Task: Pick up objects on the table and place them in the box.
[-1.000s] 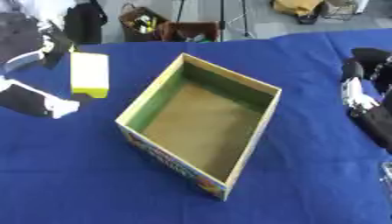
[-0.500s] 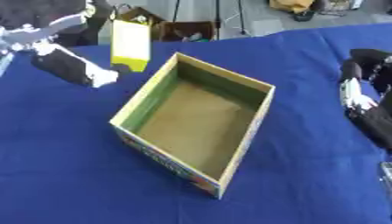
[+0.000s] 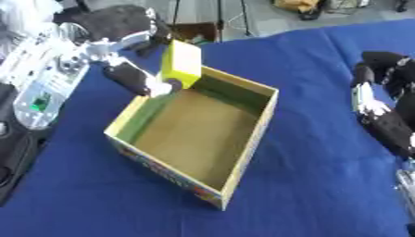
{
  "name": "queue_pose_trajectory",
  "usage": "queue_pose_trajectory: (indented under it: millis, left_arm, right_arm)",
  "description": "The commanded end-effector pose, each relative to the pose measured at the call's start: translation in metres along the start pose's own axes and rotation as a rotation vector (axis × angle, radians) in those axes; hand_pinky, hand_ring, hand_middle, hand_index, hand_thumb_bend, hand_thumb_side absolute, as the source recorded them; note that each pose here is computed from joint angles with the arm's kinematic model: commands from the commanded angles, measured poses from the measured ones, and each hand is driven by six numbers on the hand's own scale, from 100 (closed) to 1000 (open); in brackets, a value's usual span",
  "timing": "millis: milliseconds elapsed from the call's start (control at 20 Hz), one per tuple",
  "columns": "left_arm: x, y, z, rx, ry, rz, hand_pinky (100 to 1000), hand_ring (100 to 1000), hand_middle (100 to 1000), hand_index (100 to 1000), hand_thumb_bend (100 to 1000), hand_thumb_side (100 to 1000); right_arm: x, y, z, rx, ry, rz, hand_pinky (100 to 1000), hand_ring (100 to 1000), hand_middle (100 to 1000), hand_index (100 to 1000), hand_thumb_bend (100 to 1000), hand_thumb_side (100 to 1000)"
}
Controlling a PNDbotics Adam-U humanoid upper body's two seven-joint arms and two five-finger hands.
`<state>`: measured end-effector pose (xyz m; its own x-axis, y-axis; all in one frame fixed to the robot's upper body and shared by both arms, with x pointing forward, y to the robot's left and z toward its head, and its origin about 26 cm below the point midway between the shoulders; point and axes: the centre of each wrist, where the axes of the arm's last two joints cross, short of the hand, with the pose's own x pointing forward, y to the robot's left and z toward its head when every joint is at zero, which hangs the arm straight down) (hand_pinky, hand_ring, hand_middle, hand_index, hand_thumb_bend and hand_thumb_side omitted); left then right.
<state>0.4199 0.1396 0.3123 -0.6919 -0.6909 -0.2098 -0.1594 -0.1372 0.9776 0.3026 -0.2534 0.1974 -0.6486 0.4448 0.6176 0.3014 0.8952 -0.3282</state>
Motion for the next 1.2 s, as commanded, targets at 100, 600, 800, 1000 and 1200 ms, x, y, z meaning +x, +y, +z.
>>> queue_pose_trajectory:
  millis: [100,600,800,1000,1200]
  left_arm:
    - [-0.002,-0.014,-0.016,-0.039,0.016,0.023,143,387,301,517,100,523]
    - [0.003,-0.086,-0.048,-0.176,0.068,0.028,184,404,312,525,100,479]
    - [0.005,-0.101,-0.053,-0.184,0.094,-0.005,190,408,316,545,100,481]
    - [0.008,-0.104,-0.054,-0.215,0.088,-0.064,409,626,704,973,100,794]
    - [0.012,-0.097,-0.055,-0.244,0.061,-0.126,871,947,995,1000,485,1000]
  right_arm:
    - [0.008,-0.003,-0.008,0.004,-0.049,-0.015,743,678,615,747,100,424]
    - [0.011,-0.002,-0.012,-0.001,-0.069,-0.036,743,678,616,747,100,425]
    - [0.011,-0.002,-0.012,-0.003,-0.068,-0.036,743,678,615,747,100,424]
    - [0.01,-0.002,-0.011,-0.002,-0.063,-0.035,744,678,615,746,100,423]
    - [0.01,-0.002,-0.01,0.0,-0.058,-0.034,744,678,614,746,100,424]
